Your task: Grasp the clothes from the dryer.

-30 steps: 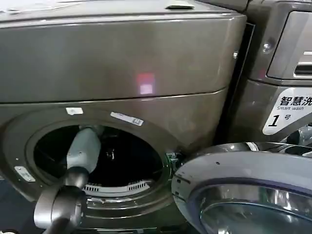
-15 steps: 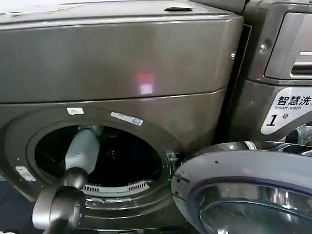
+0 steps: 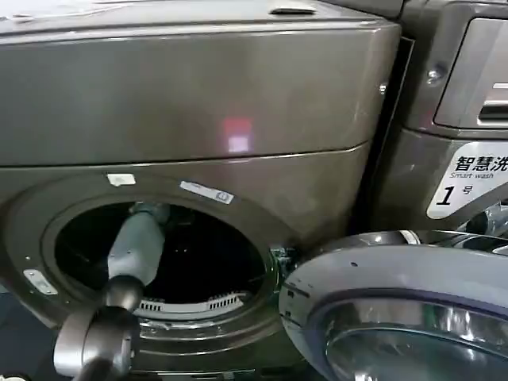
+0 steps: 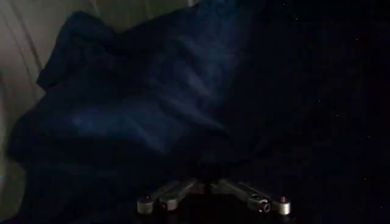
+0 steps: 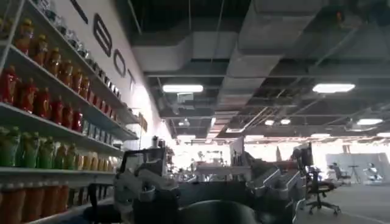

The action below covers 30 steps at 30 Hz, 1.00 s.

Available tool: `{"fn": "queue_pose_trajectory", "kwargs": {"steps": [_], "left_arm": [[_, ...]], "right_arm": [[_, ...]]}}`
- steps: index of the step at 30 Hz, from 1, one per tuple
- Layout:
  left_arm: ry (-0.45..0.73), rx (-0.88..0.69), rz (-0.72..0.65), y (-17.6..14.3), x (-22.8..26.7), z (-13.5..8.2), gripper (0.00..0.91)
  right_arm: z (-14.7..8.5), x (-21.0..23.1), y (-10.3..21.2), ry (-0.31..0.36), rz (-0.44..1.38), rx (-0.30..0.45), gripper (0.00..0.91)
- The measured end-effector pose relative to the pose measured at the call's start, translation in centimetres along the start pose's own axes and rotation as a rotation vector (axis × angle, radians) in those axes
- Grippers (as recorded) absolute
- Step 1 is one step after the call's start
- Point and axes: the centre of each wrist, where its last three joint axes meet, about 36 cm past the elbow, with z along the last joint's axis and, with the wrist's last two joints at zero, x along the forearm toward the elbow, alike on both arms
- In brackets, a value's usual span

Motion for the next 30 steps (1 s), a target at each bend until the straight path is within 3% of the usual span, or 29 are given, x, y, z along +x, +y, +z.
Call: {"fn": "queue_pose_trajectory", "kwargs": {"steps": [2,6,7,8,14,30], "left_arm": [[-0.039,0.03,-0.086,-0.2,0.1,-0.5,0.091],[-0.121,0.106,-0.292,-0.8,0.7,-1.8,0.08],[-0.14,0.127,-0.345,-1.1,0.8,-2.2,0.011],[-0.158,0.148,-0.391,-1.3,1.0,-2.5,0.0],[-0.262,0.304,-0.633,-2.7,1.4,-4.0,0.0],[-0.516,0.636,-0.964,-3.5,3.8,-8.1,0.0]], "right_arm": [[-0.3,0.1,0.5,0.007,-0.014,-0.015,0.907],[-1.1,0.1,1.2,0.01,-0.041,-0.04,0.907],[-1.2,0.2,1.3,0.012,-0.046,-0.044,0.907],[-1.3,0.3,1.4,0.012,-0.052,-0.047,0.907],[-1.6,0.7,2.0,0.002,-0.085,-0.064,0.907],[-1.4,0.9,2.6,-0.031,-0.107,-0.07,0.907]]}}
